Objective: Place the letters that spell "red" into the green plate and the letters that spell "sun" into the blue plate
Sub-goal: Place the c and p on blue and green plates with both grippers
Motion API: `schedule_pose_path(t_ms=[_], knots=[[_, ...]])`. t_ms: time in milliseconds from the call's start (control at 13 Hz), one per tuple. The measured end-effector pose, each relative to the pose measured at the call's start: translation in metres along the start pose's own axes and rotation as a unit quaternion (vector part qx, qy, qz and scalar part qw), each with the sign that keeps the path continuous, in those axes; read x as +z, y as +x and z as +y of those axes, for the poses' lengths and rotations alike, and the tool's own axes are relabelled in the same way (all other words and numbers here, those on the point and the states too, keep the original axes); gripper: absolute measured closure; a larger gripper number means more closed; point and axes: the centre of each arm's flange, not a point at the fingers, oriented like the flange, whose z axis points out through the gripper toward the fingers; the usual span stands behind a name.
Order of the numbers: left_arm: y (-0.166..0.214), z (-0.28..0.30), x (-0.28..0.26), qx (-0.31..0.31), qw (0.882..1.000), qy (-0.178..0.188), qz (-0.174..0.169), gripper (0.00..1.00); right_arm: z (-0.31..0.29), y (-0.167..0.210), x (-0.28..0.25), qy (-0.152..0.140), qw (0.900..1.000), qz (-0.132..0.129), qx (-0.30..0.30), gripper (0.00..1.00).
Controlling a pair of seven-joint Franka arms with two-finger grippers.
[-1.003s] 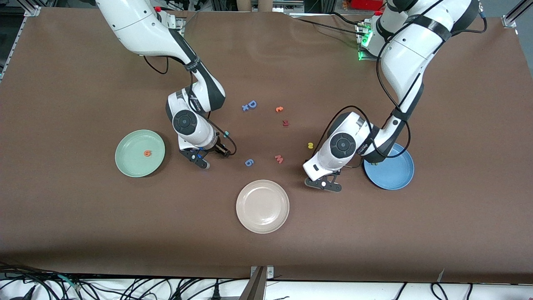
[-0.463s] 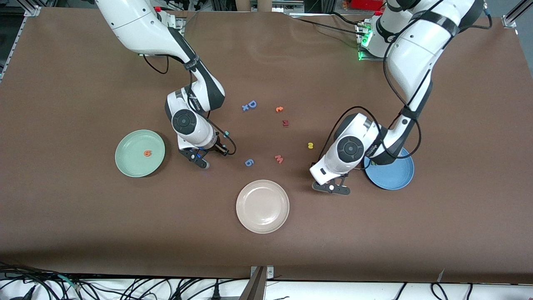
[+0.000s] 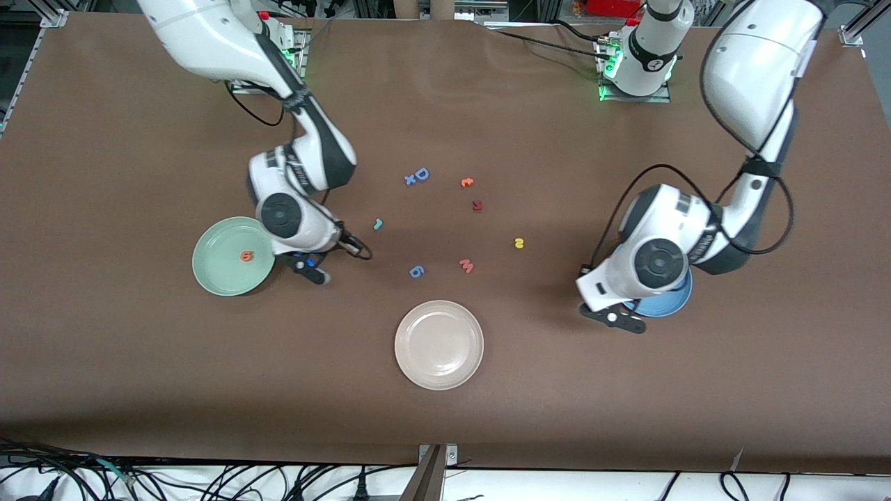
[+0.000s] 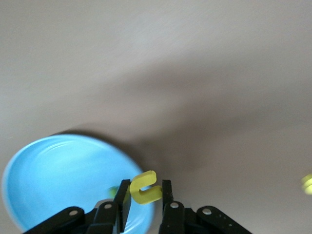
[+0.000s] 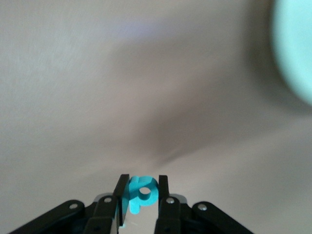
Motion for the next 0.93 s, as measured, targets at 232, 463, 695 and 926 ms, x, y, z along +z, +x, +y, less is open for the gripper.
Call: schedule_pose_path(t_ms=[232, 463, 695, 926], knots=[[-0.010, -0.058, 0.011, 0.022, 1.000, -0.009, -0.012, 0.70, 0.080, 0.057, -0.042, -0.014, 0.997, -0.017, -0.072, 0.73], [-0.025, -0.113, 0.034, 0.041, 0.999, -0.026, -0.023, 0.70, 0.143, 0.101, -0.034, -0.025, 0.990, -0.021, -0.139, 0.73], [-0.023, -0.115, 0.071, 0.046, 0.998, -0.037, -0.011, 0.70, 0.172, 0.120, -0.007, -0.028, 0.984, -0.011, -0.175, 0.73], [-0.023, -0.107, 0.097, 0.052, 0.998, -0.043, -0.004, 0.70, 0.178, 0.131, 0.027, -0.033, 0.982, -0.001, -0.187, 0.73]])
